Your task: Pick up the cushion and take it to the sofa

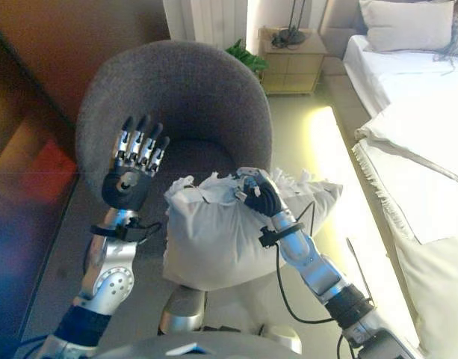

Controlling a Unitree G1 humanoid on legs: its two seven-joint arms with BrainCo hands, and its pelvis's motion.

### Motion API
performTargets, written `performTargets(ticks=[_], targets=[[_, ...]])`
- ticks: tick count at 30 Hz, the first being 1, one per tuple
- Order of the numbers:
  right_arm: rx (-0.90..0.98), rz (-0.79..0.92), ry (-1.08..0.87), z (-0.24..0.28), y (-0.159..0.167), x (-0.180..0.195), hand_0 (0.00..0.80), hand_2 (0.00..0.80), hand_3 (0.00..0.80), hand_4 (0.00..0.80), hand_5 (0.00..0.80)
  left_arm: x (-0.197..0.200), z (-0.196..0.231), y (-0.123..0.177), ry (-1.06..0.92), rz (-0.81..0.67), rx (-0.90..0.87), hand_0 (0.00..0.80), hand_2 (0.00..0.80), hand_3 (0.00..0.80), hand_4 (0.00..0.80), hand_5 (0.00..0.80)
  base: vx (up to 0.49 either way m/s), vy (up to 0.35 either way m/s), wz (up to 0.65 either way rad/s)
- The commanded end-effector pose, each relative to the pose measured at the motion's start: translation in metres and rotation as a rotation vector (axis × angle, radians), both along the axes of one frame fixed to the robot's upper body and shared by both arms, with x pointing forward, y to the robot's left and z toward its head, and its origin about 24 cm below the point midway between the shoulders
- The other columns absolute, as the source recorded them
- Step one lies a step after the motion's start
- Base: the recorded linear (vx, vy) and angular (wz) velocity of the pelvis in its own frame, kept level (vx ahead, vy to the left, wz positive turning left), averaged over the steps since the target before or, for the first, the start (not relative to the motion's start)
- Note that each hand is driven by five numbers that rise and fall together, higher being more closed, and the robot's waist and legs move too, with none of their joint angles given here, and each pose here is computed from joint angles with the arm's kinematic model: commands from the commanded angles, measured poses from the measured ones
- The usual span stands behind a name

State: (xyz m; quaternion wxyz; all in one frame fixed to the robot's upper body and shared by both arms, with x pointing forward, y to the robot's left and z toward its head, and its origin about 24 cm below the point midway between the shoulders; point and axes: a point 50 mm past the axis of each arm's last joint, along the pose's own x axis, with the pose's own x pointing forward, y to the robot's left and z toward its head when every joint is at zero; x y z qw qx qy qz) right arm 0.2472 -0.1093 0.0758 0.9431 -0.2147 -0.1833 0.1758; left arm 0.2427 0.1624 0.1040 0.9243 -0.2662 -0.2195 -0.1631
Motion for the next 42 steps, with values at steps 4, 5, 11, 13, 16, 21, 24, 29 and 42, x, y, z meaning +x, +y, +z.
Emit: performTargets(ticks=[4, 5, 11, 13, 16, 21, 24, 29, 42], targets=[[0.567, 0.057, -0.434, 0.081, -0.015, -0.008, 0.8, 0.8, 0.8, 0.8, 0.8, -0.004, 0.016, -0.011, -0.098, -0.079, 0.041, 0.0, 0.0, 0.0, 0.0, 0.0, 0.534, 0.141, 0.33], [0.581, 0.093, -0.427, 0.078, -0.074, -0.021, 0.8, 0.8, 0.8, 0.8, 0.8, -0.007, 0.024, 0.01, -0.105, -0.034, 0.062, 0.0, 0.0, 0.0, 0.0, 0.0, 0.454, 0.136, 0.39], [0.607, 0.086, -0.414, 0.108, -0.051, -0.024, 0.8, 0.8, 0.8, 0.8, 0.8, -0.01, 0.023, 0.007, -0.09, -0.011, 0.093, 0.0, 0.0, 0.0, 0.0, 0.0, 0.432, 0.093, 0.16], [0.605, 0.089, -0.407, 0.11, -0.048, -0.02, 0.8, 0.8, 0.8, 0.8, 0.8, -0.008, 0.022, 0.003, -0.099, -0.018, 0.102, 0.0, 0.0, 0.0, 0.0, 0.0, 0.274, -0.051, 0.33], [0.601, 0.108, -0.408, 0.111, -0.051, -0.015, 0.8, 0.8, 0.8, 0.8, 0.8, -0.005, 0.02, -0.001, -0.101, -0.012, 0.1, 0.0, 0.0, 0.0, 0.0, 0.0, 0.237, -0.107, 0.17], [0.617, 0.094, -0.389, 0.117, -0.047, -0.005, 0.8, 0.8, 0.8, 0.8, 0.8, -0.006, 0.018, -0.004, -0.088, -0.04, 0.096, 0.0, 0.0, 0.0, 0.0, 0.0, 0.236, -0.214, 0.81], [0.604, 0.092, -0.337, 0.115, -0.046, 0.002, 0.8, 0.8, 0.8, 0.8, 0.8, -0.008, 0.013, 0.0, -0.078, -0.021, 0.063, 0.0, 0.0, 0.0, 0.0, 0.0, 0.209, -0.183, 1.15], [0.561, 0.125, -0.292, 0.115, -0.044, 0.002, 0.8, 0.8, 0.8, 0.8, 0.8, -0.009, 0.01, -0.001, -0.052, -0.018, 0.026, 0.0, 0.0, 0.0, 0.0, 0.0, 0.149, -0.075, 0.38], [0.538, -0.009, -0.152, 0.091, -0.048, 0.036, 0.8, 0.8, 0.8, 0.8, 0.8, -0.003, -0.005, -0.009, 0.055, 0.052, 0.036, 0.0, 0.0, 0.0, 0.0, 0.0, 0.161, 0.07, 0.24]])
